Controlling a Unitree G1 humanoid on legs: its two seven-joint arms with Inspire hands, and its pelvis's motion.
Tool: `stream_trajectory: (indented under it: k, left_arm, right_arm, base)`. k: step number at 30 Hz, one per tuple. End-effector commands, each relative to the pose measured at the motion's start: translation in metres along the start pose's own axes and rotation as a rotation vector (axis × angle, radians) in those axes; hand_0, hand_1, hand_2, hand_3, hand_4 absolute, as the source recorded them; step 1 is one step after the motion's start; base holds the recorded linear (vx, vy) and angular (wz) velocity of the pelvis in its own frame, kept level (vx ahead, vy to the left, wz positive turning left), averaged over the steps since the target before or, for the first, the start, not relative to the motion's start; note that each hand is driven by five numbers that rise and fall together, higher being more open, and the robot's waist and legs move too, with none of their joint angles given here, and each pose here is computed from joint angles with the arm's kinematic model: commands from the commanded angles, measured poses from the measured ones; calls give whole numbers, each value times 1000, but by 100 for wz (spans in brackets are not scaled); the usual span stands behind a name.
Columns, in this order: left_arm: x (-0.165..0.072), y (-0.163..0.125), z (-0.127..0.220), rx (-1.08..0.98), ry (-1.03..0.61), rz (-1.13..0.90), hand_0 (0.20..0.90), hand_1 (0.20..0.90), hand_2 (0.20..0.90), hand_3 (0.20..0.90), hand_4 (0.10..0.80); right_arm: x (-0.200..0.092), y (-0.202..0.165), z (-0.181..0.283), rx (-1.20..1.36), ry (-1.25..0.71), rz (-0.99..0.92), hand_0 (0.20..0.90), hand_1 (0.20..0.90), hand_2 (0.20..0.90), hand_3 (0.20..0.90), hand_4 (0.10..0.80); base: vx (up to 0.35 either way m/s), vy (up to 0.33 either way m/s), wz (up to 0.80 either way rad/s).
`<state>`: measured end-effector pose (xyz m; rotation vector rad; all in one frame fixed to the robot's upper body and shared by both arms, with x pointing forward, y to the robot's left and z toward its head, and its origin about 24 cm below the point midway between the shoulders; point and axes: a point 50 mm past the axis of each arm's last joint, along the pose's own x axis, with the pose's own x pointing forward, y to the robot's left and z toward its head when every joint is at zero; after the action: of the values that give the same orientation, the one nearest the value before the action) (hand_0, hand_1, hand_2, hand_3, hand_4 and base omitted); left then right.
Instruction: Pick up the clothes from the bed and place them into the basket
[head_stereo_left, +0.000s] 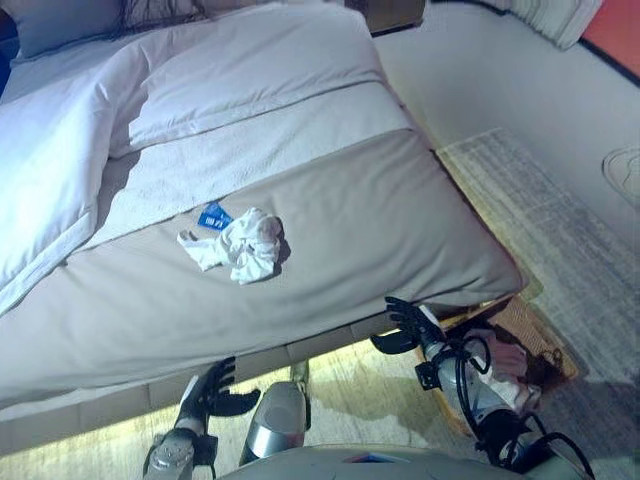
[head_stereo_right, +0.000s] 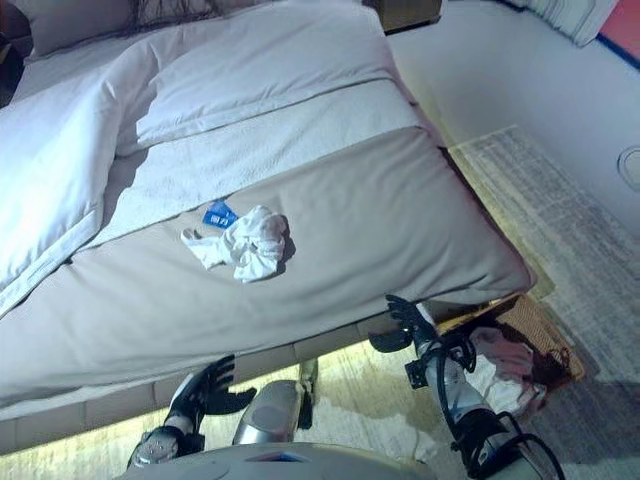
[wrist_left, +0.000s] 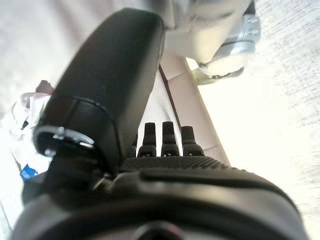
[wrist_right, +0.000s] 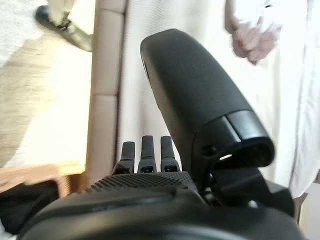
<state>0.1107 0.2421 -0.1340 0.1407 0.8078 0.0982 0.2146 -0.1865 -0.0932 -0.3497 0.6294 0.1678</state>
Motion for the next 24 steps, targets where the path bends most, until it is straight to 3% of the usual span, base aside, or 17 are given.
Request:
stream_trajectory:
  k: [1, 7, 10, 17, 24]
  left_arm:
    - [10, 8, 34, -8, -140, 41, 900, 900, 900, 900, 800]
    - [18, -5, 49, 66, -165, -30, 900, 900, 900, 900, 800]
    - [22, -10, 54, 134, -162, -60, 900, 900, 900, 900, 800]
    - [21, 11, 46, 186, -111, 40, 900, 900, 900, 900, 800]
    - [16, 11, 34, 179, -88, 24, 900, 900, 900, 900, 800]
  right_arm:
    - [3, -9, 18, -122, -116, -16, 900, 900, 900, 900, 800]
    - [5, -10, 22, -154, -113, -63, 900, 900, 900, 900, 800]
    - [7, -26, 28, -205, -129, -122, 900, 900, 900, 900, 800]
    - [15, -62, 60, -447, -221, -178, 900, 900, 900, 900, 800]
    - [25, -90, 115, -585, -314, -316, 900, 900, 900, 900, 800]
  base:
    - [196, 210, 25]
    - [143, 95, 63]
    - [241, -244, 183]
    - [147, -210, 93]
    - [74, -64, 39]
